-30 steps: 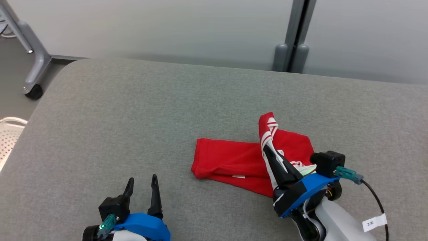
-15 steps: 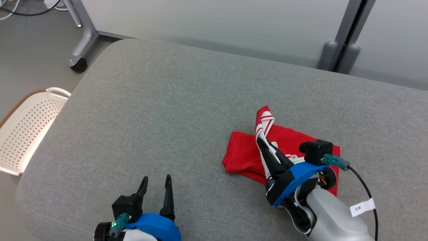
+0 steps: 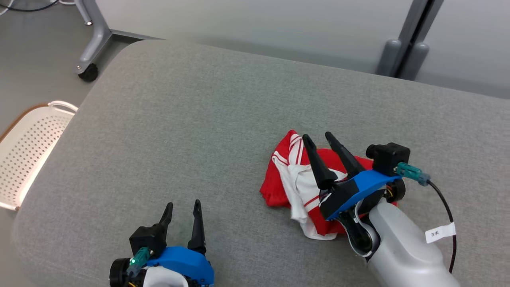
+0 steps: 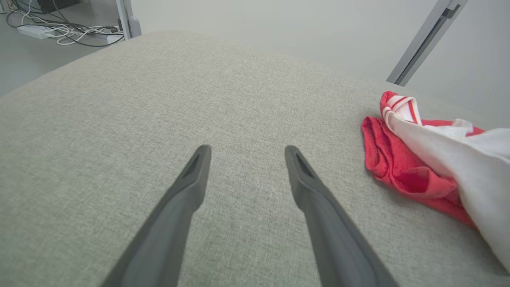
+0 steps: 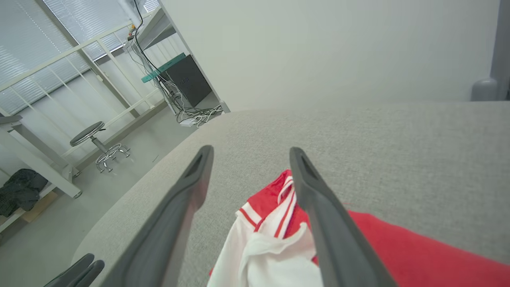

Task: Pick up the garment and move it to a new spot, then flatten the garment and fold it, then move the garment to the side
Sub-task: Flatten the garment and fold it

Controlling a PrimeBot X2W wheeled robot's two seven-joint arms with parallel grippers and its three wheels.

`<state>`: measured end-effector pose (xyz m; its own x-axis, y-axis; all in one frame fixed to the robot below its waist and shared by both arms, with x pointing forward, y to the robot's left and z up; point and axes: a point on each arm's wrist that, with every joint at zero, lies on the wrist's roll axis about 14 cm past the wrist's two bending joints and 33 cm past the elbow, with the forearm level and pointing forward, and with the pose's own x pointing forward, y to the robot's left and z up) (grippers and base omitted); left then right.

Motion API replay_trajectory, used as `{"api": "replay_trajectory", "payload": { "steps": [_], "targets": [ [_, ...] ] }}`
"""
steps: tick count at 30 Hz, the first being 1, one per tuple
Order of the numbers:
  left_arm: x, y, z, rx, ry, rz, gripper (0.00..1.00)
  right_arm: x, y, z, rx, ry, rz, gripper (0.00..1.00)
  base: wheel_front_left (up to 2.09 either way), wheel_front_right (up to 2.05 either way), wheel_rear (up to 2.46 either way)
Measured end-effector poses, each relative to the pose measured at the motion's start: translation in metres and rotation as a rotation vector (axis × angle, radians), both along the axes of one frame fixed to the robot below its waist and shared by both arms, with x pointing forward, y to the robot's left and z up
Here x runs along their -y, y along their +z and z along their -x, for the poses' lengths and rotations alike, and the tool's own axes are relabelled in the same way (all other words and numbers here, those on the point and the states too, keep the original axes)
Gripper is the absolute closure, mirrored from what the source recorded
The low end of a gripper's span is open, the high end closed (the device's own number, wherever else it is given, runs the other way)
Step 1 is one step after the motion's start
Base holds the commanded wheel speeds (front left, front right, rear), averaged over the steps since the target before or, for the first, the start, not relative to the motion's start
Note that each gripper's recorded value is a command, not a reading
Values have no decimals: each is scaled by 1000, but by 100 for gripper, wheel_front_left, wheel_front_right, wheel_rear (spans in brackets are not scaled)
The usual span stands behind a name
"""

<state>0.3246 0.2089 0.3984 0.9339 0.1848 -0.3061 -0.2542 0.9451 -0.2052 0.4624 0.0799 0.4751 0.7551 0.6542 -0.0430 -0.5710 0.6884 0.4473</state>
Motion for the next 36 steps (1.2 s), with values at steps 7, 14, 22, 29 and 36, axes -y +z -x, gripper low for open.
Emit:
{"api": "replay_trajectory", "payload": {
  "steps": [7,14,22,29,36],
  "targets": [
    [15,7,-20,32,-58,-5,0,74,8,-18,58,-197,29,0,0,0,0],
    [32,13,-40,60,-119,-13,0,168,1,-14,79,-428,113,0,0,0,0],
    [39,18,-47,80,-139,-18,0,228,-19,21,34,-573,191,0,0,0,0],
    [40,23,-37,95,-150,-24,0,245,-26,51,16,-611,237,0,0,0,0],
    [39,24,-23,102,-160,-33,0,249,-27,70,15,-624,253,0,0,0,0]
  ]
}}
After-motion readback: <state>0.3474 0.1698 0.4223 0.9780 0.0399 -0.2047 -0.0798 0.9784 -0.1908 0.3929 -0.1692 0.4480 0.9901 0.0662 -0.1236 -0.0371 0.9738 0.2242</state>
